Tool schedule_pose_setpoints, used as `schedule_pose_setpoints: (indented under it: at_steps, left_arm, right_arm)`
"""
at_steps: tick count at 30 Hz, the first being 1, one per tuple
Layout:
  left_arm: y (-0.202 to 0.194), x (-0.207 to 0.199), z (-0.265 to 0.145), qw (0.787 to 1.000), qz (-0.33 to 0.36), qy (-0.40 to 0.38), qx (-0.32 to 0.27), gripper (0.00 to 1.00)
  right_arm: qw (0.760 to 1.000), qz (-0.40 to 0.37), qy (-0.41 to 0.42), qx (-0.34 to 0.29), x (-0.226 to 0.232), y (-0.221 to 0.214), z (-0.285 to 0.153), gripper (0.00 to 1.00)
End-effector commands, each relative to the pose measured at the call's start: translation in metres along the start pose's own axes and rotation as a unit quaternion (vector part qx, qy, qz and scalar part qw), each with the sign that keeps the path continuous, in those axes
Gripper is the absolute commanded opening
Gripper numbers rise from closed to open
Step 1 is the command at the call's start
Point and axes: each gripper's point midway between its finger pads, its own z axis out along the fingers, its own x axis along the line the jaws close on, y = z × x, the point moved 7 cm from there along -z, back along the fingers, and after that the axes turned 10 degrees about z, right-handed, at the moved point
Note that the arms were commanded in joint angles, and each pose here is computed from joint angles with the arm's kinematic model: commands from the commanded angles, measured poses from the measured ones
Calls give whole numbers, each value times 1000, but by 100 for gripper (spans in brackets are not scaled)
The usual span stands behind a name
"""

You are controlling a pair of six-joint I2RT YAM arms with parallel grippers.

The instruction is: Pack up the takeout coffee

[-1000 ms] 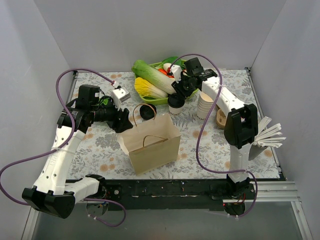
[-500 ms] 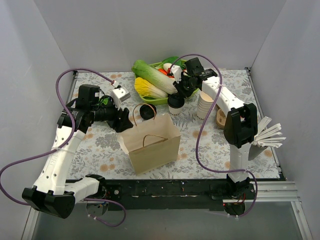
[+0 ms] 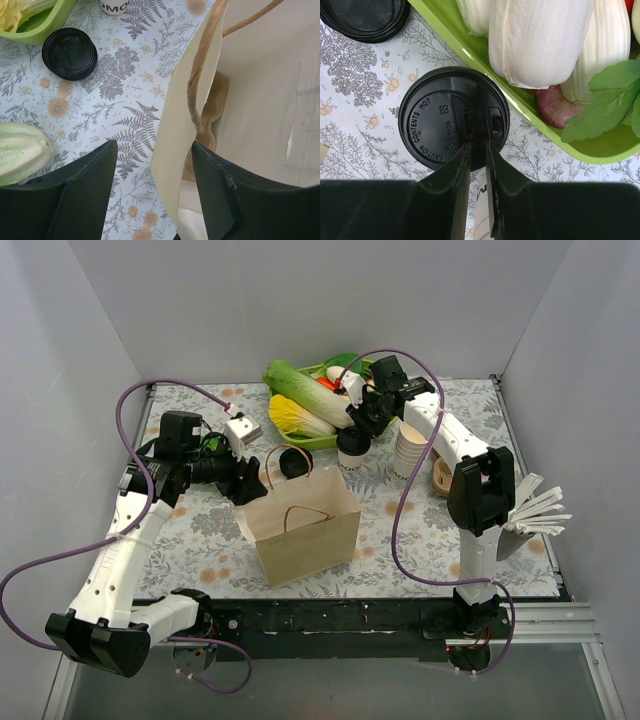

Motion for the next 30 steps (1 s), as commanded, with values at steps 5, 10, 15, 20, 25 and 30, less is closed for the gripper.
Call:
schedule_pose_setpoints:
  at_steps: [5,10,15,20,25,30]
  left_arm:
    - [2,-2,-5,1000,5,11,-11,61]
    - [3,-2,-6,1000,4,13,-10,61]
    - [5,0,-7,1000,5,18,-8,61]
    - [5,2,-5,1000,4,17,-7,61]
    - [4,3,-4,1000,3,17,-7,61]
    - [3,2,-4,1000,1,16,-4,61]
  right_arm:
    - [1000,8,2,-12,1,10,-3,31]
    - [1000,11,1,-15,-4,14,6,31]
    - [999,5,1,-38,-4,25,2,31]
    - [999,-7,2,-50,-2,30,-6,29]
    - [998,-3,-8,-56,-3,33,-11,35]
    - [996,63,-13,-65,7,35,-25,91]
